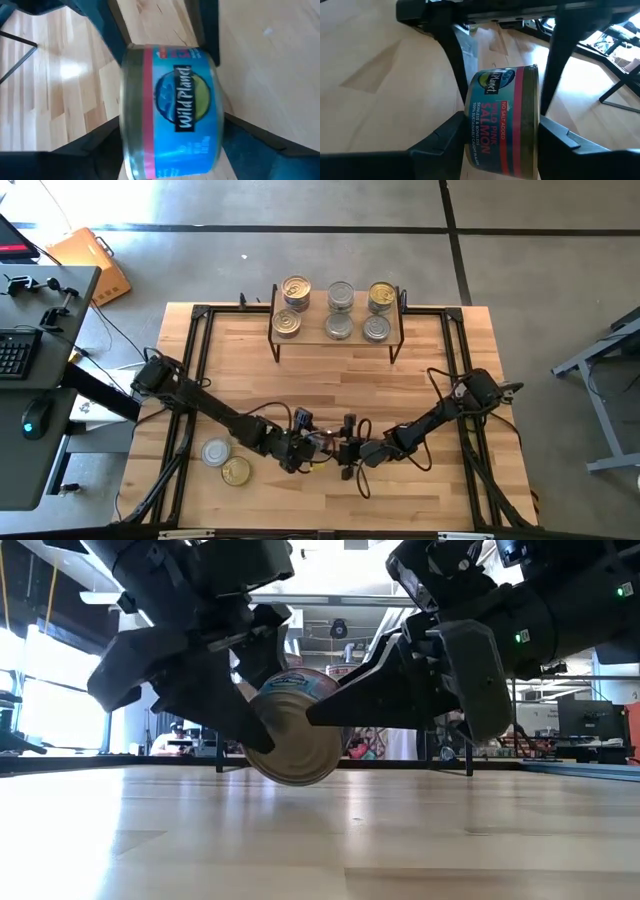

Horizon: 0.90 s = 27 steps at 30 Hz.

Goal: Stack canned seafood by type on shelf
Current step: Stack the blue pink tuna can on top of the other blue pink tuna can on the shelf

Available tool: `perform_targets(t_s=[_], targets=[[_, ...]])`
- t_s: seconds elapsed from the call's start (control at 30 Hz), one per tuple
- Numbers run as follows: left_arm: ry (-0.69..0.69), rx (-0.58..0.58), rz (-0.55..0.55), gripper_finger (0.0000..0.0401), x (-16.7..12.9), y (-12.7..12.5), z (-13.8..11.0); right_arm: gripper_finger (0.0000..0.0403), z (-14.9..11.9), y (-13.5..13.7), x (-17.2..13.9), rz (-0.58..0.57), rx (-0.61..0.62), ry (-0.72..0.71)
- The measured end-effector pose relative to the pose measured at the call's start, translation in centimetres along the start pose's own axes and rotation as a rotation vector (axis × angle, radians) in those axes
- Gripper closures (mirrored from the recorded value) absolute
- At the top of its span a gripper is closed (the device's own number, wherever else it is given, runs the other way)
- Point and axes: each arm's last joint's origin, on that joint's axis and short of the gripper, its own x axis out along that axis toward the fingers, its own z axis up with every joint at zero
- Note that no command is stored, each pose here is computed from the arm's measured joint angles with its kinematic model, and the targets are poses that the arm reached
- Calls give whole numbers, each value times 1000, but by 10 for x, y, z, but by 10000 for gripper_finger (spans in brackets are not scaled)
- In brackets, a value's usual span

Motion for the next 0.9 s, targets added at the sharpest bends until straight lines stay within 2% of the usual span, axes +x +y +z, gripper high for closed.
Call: perform_targets(t_s=[0.1, 0.27, 0.43, 0.67, 0.8, 0.9], targets=[[6, 6, -4, 149, 0, -1, -1, 230, 0, 0, 0, 9, -1, 1], [2, -45, -14, 230, -6, -4, 2, 204, 0, 1, 0, 59, 38, -7], [59, -103, 28, 233, -24, -15, 9, 188, 9, 0, -3, 62, 131, -26], [56, -158, 154, 233, -50, -29, 8, 186, 23, -4, -12, 58, 114, -40], [11, -185, 147, 233, -60, -23, 12, 186, 28, -4, -12, 76, 127, -74], [-19, -133, 116, 233, -61, -21, 15, 187, 30, -4, -14, 107, 120, -114]])
